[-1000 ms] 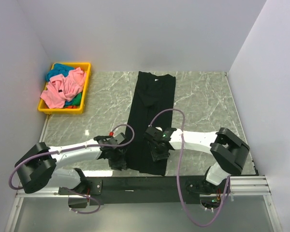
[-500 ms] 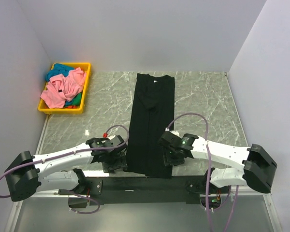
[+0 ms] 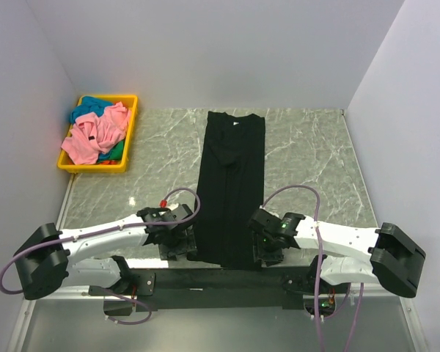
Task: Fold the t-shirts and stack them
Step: Fold the tshirt
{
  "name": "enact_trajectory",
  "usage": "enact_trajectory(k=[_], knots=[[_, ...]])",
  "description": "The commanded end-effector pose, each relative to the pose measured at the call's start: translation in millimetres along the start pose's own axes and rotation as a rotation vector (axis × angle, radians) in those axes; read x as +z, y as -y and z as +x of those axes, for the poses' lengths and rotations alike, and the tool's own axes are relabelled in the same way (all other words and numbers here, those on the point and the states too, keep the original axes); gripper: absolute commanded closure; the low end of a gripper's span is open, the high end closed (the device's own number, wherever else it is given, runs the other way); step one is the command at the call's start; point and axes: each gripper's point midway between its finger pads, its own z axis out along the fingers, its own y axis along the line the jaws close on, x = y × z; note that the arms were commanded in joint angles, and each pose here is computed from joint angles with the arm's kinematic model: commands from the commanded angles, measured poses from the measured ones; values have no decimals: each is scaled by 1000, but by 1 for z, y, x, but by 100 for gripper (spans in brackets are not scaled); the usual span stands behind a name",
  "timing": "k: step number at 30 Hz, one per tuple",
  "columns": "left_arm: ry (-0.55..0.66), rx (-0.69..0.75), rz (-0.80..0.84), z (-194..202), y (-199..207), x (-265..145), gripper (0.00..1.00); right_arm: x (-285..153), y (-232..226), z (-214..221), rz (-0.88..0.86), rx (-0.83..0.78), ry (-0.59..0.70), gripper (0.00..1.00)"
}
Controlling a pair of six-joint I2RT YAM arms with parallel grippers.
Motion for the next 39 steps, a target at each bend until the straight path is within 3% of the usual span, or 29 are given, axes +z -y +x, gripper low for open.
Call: enact_trajectory(k=[1, 7, 13, 17, 20, 32, 39], knots=[[33, 7, 40, -8, 16, -1, 29, 6, -8, -2, -36, 22, 11, 49], [28, 9, 32, -7, 15, 4, 31, 12, -1, 5, -1, 18, -20, 54], [28, 15, 22, -8, 13, 7, 32, 19, 4, 11, 8, 17, -48, 70], [28, 21, 20, -8, 15, 9, 33, 18, 5, 12, 10, 15, -45, 91], [24, 23, 14, -8, 15, 12, 37, 18, 5, 11, 6, 18, -37, 99], [-15, 49, -51, -1, 2, 26, 54, 17, 5, 10, 2, 13, -29, 100], [-83, 58, -104, 16, -19, 37, 73, 13, 3, 6, 9, 2, -18, 100]])
